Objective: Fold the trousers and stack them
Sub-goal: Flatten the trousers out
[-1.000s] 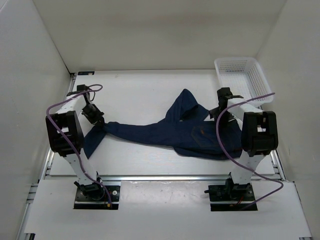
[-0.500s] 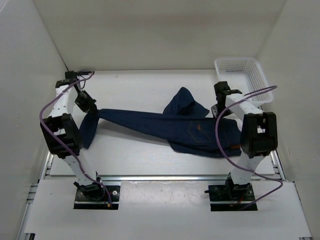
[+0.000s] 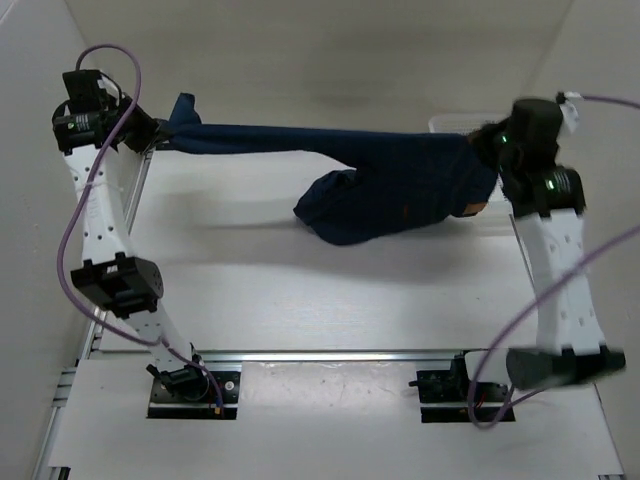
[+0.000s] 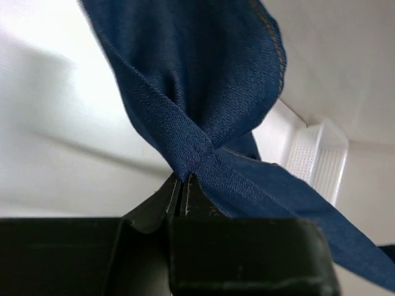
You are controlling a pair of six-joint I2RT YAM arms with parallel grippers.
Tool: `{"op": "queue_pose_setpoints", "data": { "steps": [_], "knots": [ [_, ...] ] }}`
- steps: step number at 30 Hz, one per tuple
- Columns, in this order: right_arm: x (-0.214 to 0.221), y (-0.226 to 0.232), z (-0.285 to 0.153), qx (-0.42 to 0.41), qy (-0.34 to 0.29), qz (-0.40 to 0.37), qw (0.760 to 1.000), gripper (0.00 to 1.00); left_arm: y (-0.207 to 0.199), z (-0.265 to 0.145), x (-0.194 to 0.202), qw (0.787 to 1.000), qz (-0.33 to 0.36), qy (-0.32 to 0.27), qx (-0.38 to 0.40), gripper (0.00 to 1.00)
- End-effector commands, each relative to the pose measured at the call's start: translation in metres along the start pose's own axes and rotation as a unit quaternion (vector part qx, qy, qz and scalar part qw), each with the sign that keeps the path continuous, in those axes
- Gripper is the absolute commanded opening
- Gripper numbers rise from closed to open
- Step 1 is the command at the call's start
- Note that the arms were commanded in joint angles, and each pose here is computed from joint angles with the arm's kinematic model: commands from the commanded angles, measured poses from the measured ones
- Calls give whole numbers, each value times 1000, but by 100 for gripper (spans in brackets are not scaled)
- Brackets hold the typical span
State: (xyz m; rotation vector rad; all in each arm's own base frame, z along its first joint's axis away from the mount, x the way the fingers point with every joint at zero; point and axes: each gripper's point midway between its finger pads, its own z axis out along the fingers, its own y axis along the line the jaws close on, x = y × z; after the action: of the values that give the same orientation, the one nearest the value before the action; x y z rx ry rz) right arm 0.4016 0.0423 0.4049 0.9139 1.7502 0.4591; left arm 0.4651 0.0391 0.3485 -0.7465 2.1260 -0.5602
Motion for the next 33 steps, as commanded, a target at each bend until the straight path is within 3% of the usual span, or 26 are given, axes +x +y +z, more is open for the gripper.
{"op": "queue_pose_setpoints", "data": {
  "steps": [1, 2, 4, 6, 7, 8, 9, 10, 11, 14, 16, 17, 18, 19, 20, 21, 24, 28, 30, 32, 33],
  "knots": [
    [-4, -60, -43, 53, -32, -48, 997, 0, 18, -26, 2, 999, 1, -24, -26, 10],
    [-7, -79, -74, 58, -51, -41, 996, 0, 22, -34, 9, 999, 6, -25, -33, 10],
    [23, -136, -100, 94, -50, -23, 994, 0, 60, -21, 43, 996, -6, 17, -87, 10],
    [48, -183, -120, 133, -44, 0, 990, 2, 84, -26, 60, 992, -17, 16, -121, 15],
    [53, -197, -143, 112, -59, 17, 992, 15, 116, -15, 93, 986, -37, 58, -152, 44],
    [77, -233, -143, 152, -42, 6, 988, 59, 126, -11, 101, 985, -48, 61, -152, 64],
    [83, -244, -151, 152, -41, 6, 988, 71, 129, -12, 113, 985, -51, 70, -148, 82],
    [83, -252, -163, 142, -55, 11, 988, 80, 142, -7, 134, 981, -51, 100, -158, 94],
    [85, -257, -168, 143, -53, 4, 988, 85, 143, -9, 136, 981, -47, 101, -157, 100],
    [79, -258, -174, 162, -48, -28, 985, 88, 139, -11, 128, 984, -30, 93, -150, 100],
    [72, -250, -167, 181, -36, -51, 982, 81, 133, -15, 118, 986, -21, 80, -147, 100],
    [71, -245, -162, 180, -27, -63, 981, 71, 128, -15, 117, 986, -16, 78, -143, 95],
    [73, -238, -147, 183, -12, -80, 980, 43, 128, -15, 117, 986, -16, 78, -143, 64],
    [74, -232, -142, 180, -1, -89, 980, 25, 126, -14, 119, 987, -13, 81, -141, 35],
    [77, -229, -135, 178, 12, -100, 979, 13, 122, -13, 122, 987, -3, 85, -137, 14],
    [79, -217, -117, 165, 26, -111, 980, 0, 120, -10, 126, 987, 3, 95, -132, 10],
    [120, -208, -91, 146, 128, -122, 973, 0, 121, 4, 148, 982, 22, 132, -134, 10],
    [157, -208, -62, 122, 192, -131, 965, 0, 113, 22, 180, 973, 67, 187, -122, 10],
    [167, -214, -56, 130, 203, -130, 962, 0, 76, 30, 192, 969, 119, 199, -87, 17],
    [168, -214, -51, 128, 202, -134, 962, 0, 60, 50, 205, 960, 150, 217, -90, 31],
    [172, -215, -47, 122, 214, -151, 957, 0, 30, 56, 210, 959, 173, 214, -69, 40]
  ]
}}
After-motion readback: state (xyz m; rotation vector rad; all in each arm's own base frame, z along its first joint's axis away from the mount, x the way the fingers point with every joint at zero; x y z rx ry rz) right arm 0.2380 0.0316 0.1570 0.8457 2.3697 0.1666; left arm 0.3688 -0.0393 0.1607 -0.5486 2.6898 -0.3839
